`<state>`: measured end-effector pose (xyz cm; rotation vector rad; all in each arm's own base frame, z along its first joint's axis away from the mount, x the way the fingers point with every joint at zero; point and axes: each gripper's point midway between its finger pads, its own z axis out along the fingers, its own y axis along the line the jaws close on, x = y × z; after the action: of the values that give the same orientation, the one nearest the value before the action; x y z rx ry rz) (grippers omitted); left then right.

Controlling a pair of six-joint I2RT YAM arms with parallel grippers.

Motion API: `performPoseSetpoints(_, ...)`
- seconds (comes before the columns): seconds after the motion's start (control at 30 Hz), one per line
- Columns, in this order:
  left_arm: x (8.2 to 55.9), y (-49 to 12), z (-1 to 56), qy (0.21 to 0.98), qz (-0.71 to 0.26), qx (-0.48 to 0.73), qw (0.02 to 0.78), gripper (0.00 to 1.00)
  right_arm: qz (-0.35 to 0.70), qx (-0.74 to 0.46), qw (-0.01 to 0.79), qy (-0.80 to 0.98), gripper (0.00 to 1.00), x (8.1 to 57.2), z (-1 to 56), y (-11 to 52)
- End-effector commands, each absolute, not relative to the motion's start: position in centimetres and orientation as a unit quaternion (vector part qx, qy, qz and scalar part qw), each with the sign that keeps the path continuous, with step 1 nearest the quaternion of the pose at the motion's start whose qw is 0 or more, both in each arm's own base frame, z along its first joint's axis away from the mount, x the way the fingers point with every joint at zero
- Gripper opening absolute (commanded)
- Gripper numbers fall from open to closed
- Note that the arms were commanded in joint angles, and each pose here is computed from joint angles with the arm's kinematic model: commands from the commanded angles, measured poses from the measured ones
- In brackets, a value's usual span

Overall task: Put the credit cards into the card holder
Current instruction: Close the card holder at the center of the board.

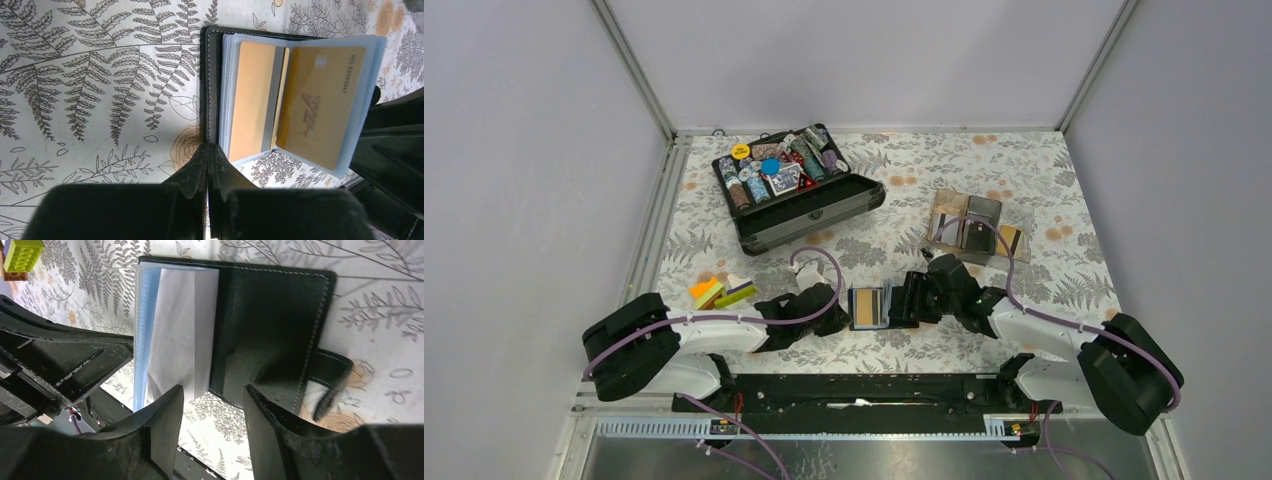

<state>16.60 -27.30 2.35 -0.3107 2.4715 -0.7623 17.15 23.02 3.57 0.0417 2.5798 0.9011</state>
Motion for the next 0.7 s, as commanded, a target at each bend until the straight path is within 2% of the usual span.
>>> performPoseSetpoints(0.0,17.1,-28.1,4.1,0.899,-0.315,-0.106,0.286,0.00,0.358,-0.023,0.228,0.905,0.53,18.7,5.9,26.0)
performPoseSetpoints(0.07,17.2,-27.9,4.5,0.895,-0.319,-0.106,0.293,0.02,0.347,-0.028,0.224,0.910,0.51,18.7,5.3,26.3)
performPoseSetpoints(0.17,17.2,-27.3,5.2,0.891,-0.319,-0.106,0.305,0.13,0.328,-0.035,0.219,0.918,0.49,18.7,4.5,26.5)
performPoseSetpoints(0.3,17.6,-25.8,6.7,0.881,-0.315,-0.115,0.332,0.36,0.305,-0.045,0.211,0.928,0.48,18.6,3.4,26.8)
performPoseSetpoints(0.43,18.2,-25.6,7.7,0.873,-0.318,-0.115,0.352,0.62,0.285,-0.054,0.204,0.935,0.47,18.5,2.7,27.1)
performPoseSetpoints(0.67,18.6,-28.0,6.4,0.889,-0.309,-0.090,0.327,0.74,0.278,-0.059,0.210,0.936,0.50,18.4,3.7,27.0)
